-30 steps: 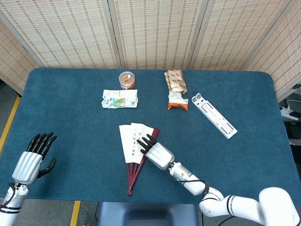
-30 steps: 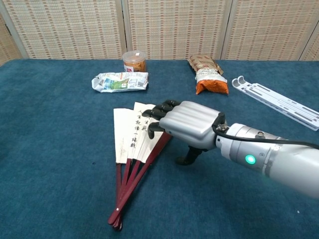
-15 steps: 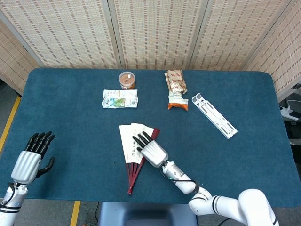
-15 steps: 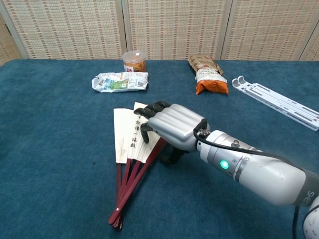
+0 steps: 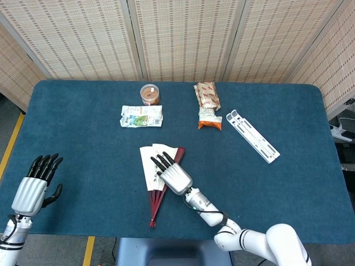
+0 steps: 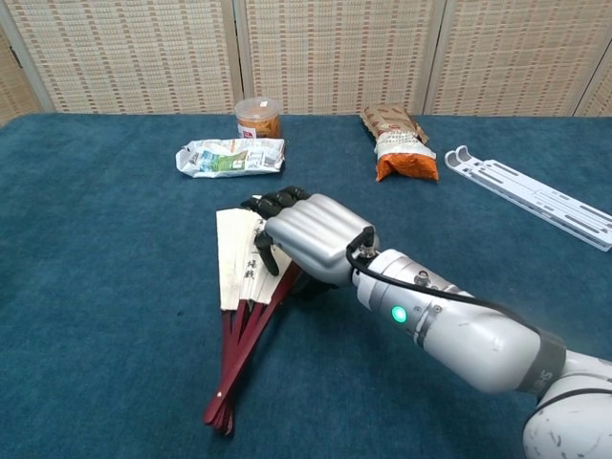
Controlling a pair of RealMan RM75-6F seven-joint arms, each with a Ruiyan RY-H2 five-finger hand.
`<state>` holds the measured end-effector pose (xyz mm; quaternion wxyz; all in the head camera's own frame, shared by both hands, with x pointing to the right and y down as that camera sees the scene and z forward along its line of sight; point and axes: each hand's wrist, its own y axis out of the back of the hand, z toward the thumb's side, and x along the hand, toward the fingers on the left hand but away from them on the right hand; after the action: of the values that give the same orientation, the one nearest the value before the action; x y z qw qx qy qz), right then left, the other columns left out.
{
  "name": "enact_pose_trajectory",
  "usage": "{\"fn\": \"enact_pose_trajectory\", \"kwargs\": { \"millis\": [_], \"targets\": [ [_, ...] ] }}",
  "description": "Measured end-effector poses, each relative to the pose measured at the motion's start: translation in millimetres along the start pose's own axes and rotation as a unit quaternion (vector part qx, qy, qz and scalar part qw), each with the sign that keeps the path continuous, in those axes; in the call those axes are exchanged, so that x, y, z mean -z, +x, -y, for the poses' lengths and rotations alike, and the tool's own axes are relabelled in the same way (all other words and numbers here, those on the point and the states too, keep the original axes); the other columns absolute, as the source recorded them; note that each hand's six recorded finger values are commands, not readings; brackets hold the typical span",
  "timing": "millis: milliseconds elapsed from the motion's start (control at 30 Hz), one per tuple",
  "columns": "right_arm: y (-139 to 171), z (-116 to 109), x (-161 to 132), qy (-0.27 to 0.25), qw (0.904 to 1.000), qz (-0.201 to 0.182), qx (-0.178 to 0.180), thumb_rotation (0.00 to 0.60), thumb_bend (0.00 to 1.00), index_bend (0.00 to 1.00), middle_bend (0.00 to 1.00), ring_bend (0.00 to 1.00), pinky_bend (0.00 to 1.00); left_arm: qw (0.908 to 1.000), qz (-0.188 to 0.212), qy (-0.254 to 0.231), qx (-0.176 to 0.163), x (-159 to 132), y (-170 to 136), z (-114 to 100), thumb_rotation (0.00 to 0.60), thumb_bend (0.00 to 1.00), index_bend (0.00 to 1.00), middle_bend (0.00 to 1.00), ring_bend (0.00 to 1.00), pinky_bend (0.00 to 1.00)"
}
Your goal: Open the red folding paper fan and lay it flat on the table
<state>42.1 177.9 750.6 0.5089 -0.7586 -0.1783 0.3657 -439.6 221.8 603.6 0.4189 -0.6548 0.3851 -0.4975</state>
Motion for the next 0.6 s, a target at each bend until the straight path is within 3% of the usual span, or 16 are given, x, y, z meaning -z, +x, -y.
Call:
{"fn": "enact_pose_trajectory", "kwargs": {
  "millis": [133, 333, 600],
  "targets": [
    [-2, -7, 1, -0.003, 0.9998, -0.001, 0.021, 0.600, 0.63, 0.66, 0.11, 0.00, 0.05, 1.0000, 0.001, -0.001, -0.002, 0, 0, -1, 0.600, 0.46, 0.00, 0.00, 0.00, 0.04],
    [-1, -29, 5, -0.008, 0.9986, -0.008, 0.051, 0.600, 0.66, 0.69, 0.12, 0.00, 0.06, 0.9996, 0.009, -0.026, 0.001, -3, 1, -1, 0.600, 0.46, 0.00, 0.00, 0.00, 0.06],
    [1, -84, 10, -0.047, 0.9948, -0.010, 0.090, 0.600, 0.66, 0.71, 0.13, 0.00, 0.06, 0.9957, 0.025, -0.087, 0.023, -6, 12, 8, 0.600, 0.46, 0.00, 0.00, 0.00, 0.08]
  ]
}}
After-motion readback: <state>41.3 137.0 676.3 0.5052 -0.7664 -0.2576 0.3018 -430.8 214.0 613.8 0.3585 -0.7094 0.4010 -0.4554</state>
